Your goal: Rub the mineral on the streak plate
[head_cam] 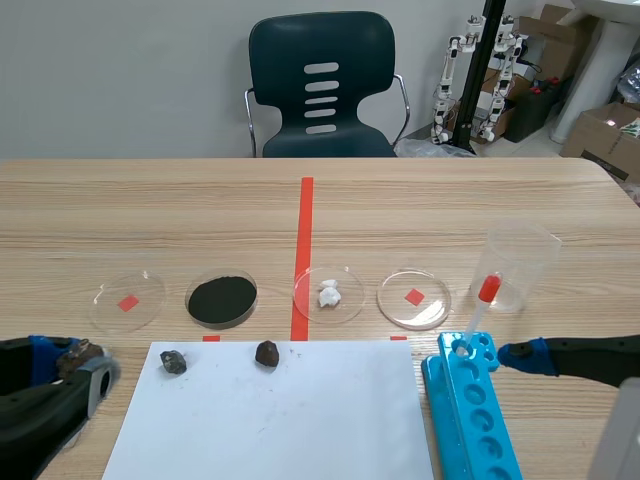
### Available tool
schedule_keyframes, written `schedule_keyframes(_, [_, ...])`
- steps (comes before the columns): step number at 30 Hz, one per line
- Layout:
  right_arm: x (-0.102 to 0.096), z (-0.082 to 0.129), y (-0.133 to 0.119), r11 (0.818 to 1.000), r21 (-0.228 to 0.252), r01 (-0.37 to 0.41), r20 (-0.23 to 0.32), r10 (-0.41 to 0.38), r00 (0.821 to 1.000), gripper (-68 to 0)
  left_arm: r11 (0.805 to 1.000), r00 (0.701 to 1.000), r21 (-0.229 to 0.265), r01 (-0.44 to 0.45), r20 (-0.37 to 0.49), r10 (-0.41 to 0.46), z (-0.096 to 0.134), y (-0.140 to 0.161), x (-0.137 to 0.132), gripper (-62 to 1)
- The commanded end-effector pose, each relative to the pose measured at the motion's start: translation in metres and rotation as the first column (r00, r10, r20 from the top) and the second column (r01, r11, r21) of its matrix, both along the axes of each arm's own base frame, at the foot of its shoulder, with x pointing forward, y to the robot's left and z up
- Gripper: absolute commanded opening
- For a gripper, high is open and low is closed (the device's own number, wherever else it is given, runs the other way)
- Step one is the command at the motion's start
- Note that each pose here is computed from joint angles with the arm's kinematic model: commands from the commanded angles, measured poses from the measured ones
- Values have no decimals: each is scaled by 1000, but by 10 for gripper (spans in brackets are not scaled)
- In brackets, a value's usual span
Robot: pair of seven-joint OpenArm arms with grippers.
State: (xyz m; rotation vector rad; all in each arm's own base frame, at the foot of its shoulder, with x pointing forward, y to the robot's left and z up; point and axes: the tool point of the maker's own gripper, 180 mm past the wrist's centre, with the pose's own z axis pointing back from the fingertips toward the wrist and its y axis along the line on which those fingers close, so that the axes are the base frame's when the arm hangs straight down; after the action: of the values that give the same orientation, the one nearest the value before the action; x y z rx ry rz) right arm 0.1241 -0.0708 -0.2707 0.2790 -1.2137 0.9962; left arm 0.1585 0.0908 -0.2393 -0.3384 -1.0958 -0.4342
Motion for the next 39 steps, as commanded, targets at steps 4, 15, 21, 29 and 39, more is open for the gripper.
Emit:
schedule_keyframes(4, [4, 12, 4, 1000, 27, -3, 35, 2, 999, -106, 995, 995, -52, 87, 60, -84, 24, -23, 1, -479])
schedule_keyframes(15, [4, 12, 4, 1000, 27, -3, 35, 2, 999, -106, 991, 989, -74, 108, 108, -99, 43, -32, 3, -479])
schedule_keyframes(21, [4, 12, 4, 1000, 27, -3, 35, 2, 999, -106, 991, 989, -75, 108, 109, -99, 43, -32, 3, -479])
schedule_keyframes(29, [4, 12, 4, 1000, 27, -3, 35, 2, 999, -106, 991, 989, -74, 107, 106, -99, 43, -32, 3, -479])
schedule_keyframes(39, [4, 12, 4, 1000, 27, -3, 35, 2, 999, -106, 991, 989, -74, 107, 106, -99, 43, -32, 3, -479])
